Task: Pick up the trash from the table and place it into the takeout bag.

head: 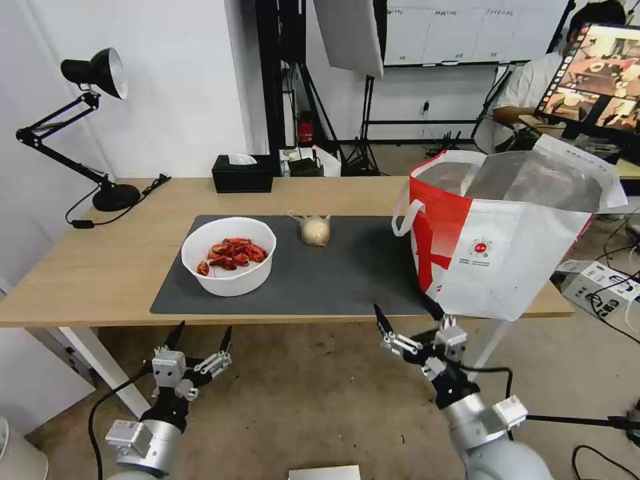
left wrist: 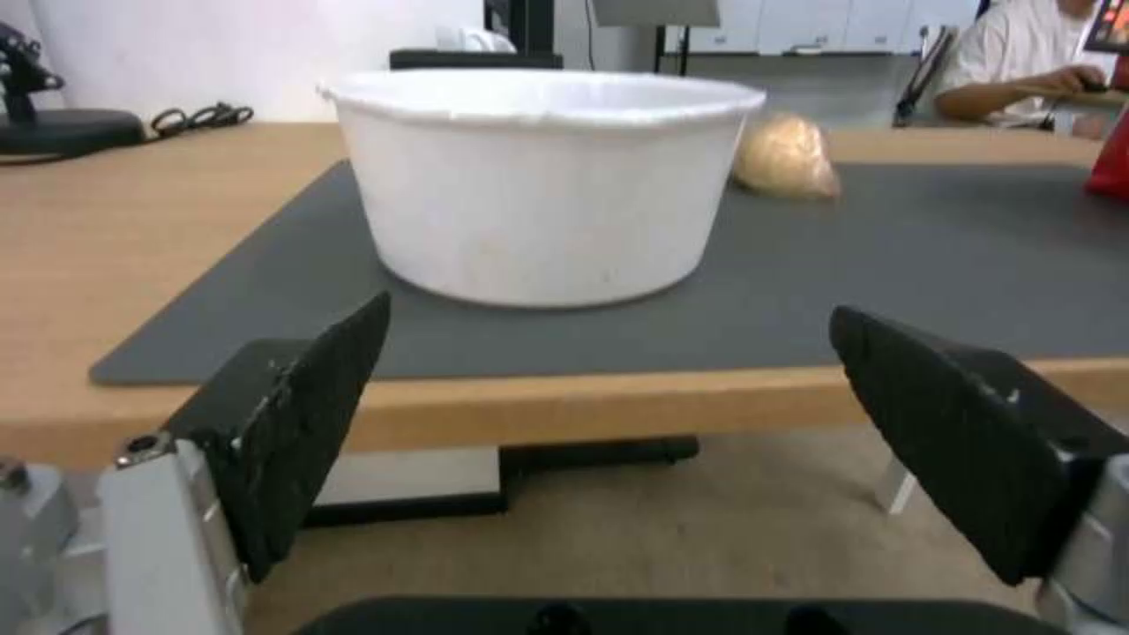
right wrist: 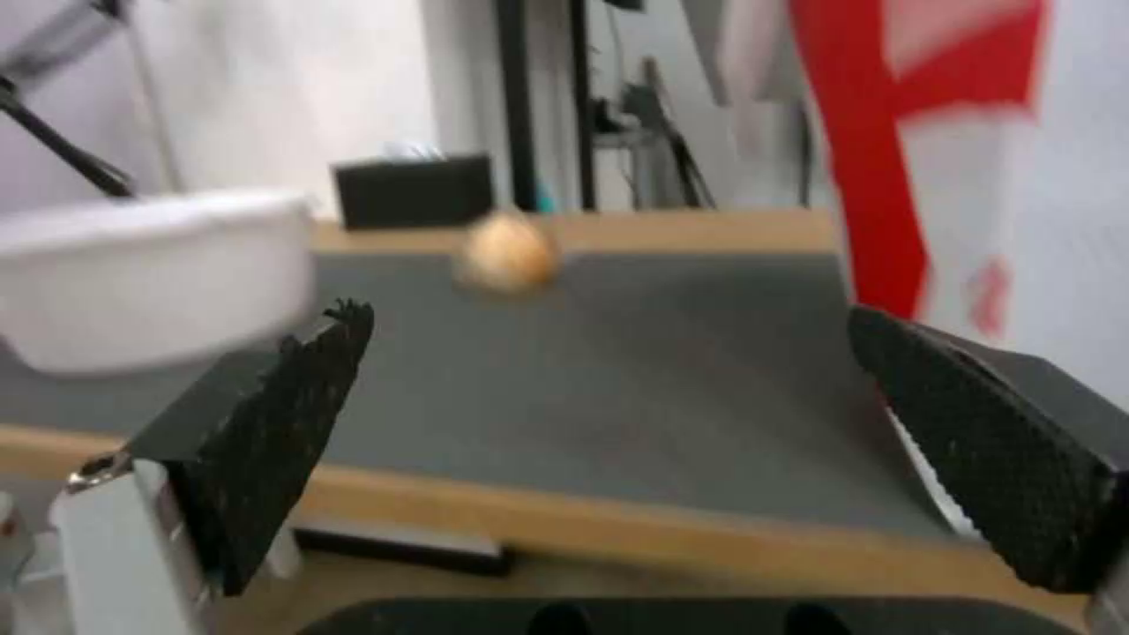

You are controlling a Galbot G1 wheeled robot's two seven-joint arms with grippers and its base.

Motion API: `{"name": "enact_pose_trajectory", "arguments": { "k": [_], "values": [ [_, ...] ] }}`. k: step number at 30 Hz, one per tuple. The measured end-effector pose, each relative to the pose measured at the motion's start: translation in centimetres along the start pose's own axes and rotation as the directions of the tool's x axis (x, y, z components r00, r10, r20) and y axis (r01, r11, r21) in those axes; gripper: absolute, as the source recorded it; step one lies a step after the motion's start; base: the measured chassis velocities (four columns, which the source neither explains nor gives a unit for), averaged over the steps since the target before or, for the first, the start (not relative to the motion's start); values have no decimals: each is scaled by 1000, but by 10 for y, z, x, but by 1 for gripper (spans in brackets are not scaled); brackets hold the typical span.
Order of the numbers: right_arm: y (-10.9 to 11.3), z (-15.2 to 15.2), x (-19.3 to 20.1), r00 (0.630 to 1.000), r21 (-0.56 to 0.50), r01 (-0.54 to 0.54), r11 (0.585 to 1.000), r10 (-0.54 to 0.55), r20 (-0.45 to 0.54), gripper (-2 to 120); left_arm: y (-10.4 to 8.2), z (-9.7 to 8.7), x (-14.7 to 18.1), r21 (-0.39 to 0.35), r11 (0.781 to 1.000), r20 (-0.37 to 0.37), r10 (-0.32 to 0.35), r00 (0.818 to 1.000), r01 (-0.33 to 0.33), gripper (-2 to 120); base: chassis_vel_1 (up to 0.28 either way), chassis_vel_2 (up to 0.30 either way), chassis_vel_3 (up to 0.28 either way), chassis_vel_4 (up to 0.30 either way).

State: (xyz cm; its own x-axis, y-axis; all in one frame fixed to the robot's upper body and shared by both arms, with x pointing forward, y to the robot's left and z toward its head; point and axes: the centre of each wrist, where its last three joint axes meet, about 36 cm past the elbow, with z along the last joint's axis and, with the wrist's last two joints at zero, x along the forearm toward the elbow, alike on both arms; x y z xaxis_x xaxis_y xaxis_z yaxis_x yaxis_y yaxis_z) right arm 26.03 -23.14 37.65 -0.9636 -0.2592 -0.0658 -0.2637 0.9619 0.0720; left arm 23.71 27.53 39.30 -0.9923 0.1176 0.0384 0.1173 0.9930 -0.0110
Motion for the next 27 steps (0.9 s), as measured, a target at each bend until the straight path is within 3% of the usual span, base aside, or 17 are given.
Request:
{"name": "enact_pose_trajectory", "arguments": {
  "k": [5, 27],
  "values": [
    [-5, 26, 8, 999, 8, -41, 999, 41, -26, 100, -1, 5, 3, -6, 1000, -15, -1, 1000, 1, 100, 0, 0, 0, 0],
    [-2, 21, 5, 999, 3, -34, 999, 35, -14, 100, -3, 15, 8, -14, 1000, -28, -4, 1000, 4, 100, 0, 0, 0, 0]
  ]
}}
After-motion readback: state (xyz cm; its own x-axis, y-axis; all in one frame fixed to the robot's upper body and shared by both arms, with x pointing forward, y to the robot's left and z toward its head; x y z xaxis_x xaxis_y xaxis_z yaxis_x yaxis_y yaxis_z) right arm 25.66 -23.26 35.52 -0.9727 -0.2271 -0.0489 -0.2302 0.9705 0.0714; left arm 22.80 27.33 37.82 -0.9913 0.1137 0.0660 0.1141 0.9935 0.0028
